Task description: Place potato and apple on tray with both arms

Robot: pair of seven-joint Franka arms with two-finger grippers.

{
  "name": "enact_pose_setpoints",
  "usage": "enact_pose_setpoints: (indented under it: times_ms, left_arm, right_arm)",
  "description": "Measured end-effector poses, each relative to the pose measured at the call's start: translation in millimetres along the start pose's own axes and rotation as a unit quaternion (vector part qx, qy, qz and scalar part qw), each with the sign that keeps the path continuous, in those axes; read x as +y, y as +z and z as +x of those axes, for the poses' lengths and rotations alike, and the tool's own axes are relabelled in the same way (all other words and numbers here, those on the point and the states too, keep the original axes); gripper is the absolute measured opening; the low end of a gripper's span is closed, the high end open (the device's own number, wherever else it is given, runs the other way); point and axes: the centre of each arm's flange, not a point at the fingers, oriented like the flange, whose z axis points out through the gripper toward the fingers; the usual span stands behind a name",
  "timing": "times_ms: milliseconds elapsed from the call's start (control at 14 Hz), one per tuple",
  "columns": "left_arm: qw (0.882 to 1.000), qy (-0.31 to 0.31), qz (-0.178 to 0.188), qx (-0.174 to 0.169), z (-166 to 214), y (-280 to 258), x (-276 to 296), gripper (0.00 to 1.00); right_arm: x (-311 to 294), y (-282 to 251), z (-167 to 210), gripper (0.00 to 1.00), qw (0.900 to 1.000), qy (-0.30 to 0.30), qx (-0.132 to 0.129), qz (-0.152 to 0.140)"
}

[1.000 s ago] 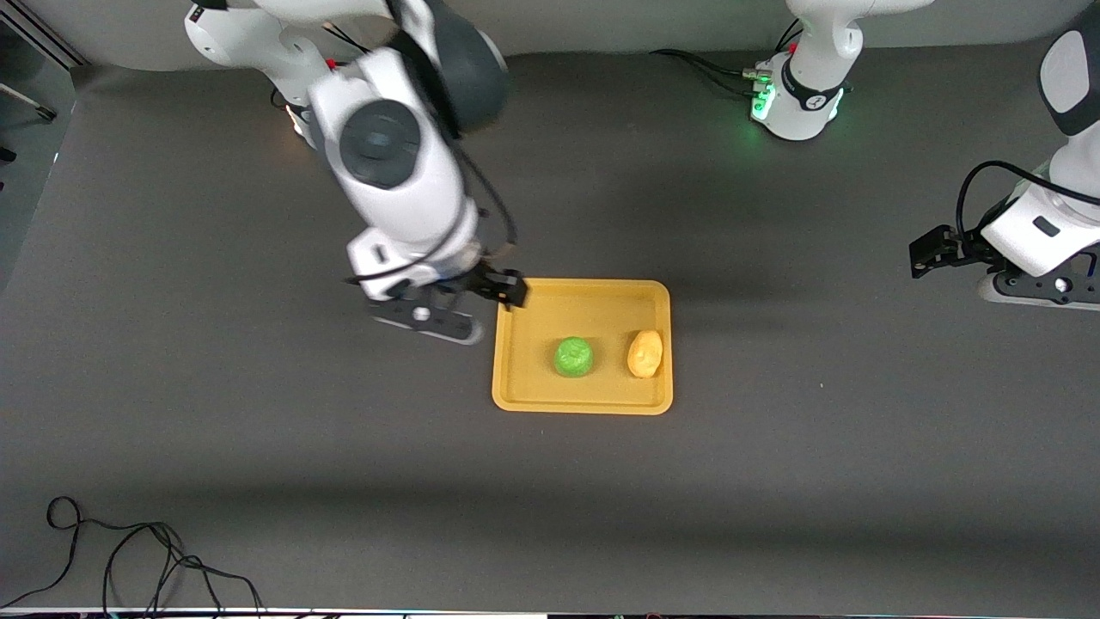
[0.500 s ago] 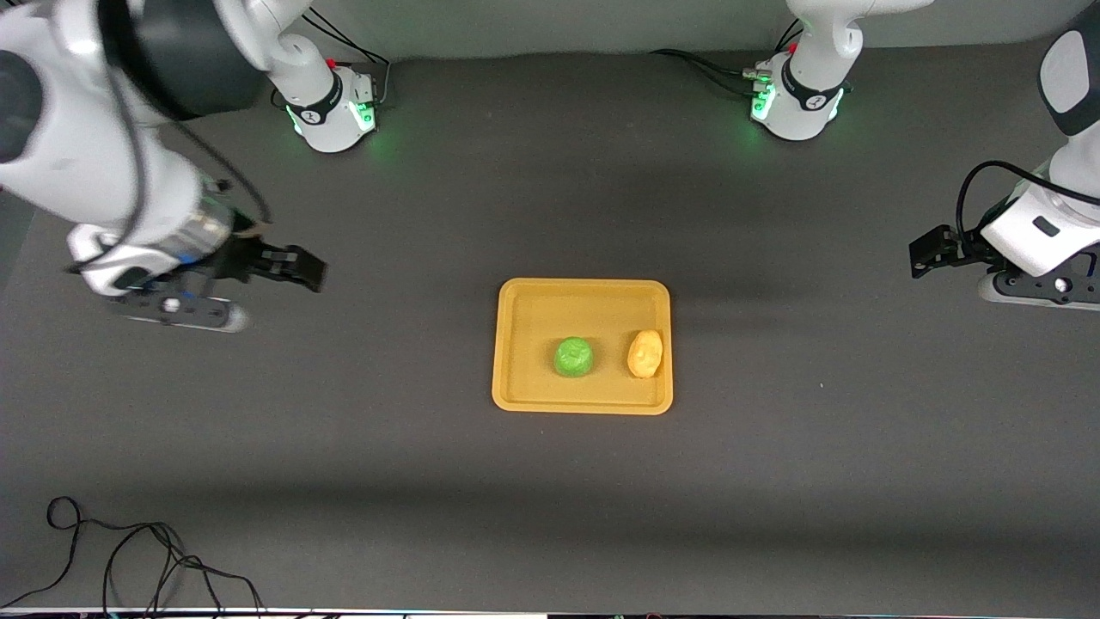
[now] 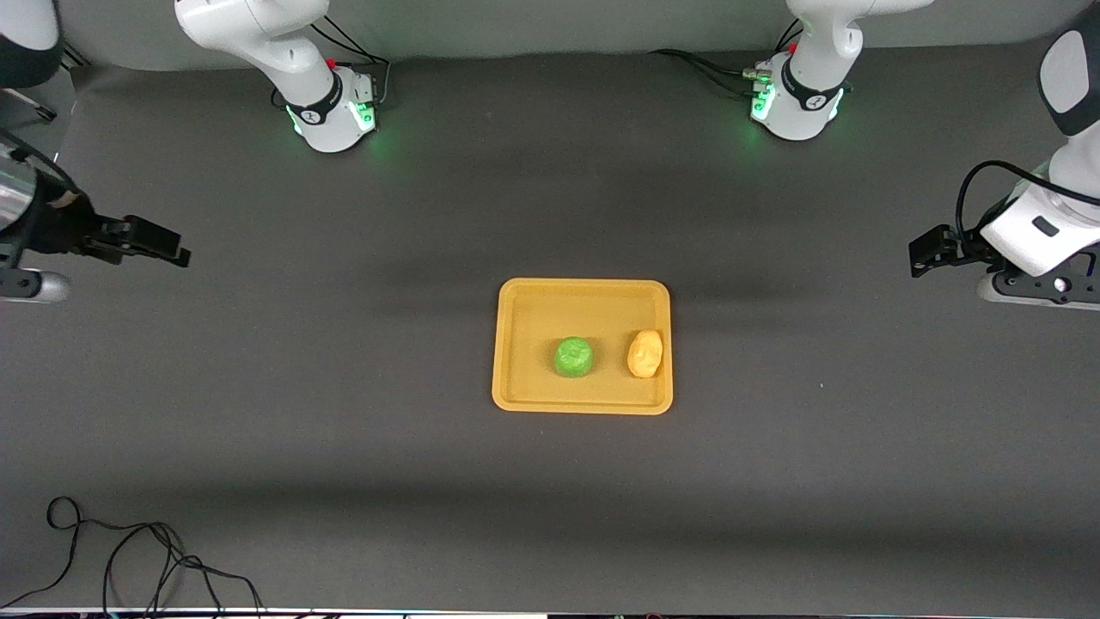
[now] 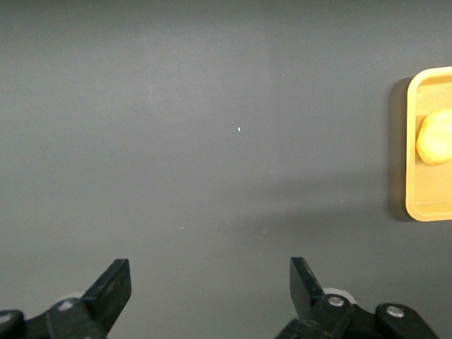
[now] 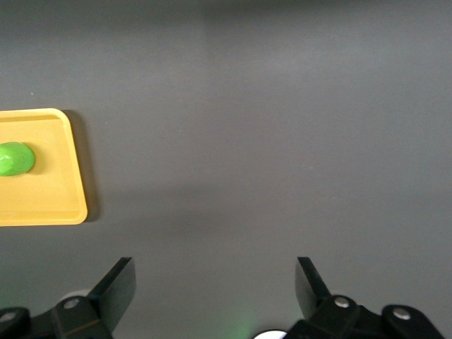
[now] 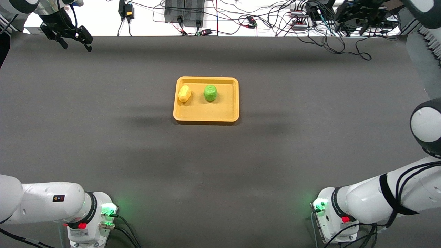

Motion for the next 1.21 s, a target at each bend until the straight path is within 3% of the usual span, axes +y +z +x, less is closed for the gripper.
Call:
enact_pose_setpoints:
  times_ms: [286, 1214]
  left_arm:
    - [1.0, 0.0, 0.0, 0.0, 0, 0, 0, 1.0]
    - [1.0, 0.0, 0.0, 0.0, 0, 0, 0, 1.0]
  right_arm:
    - [34, -1, 3, 1.0, 1.0, 0.01, 0.003, -0.01]
    - [40, 7, 9, 1.0, 0.999, -0.02, 0.017, -0.027]
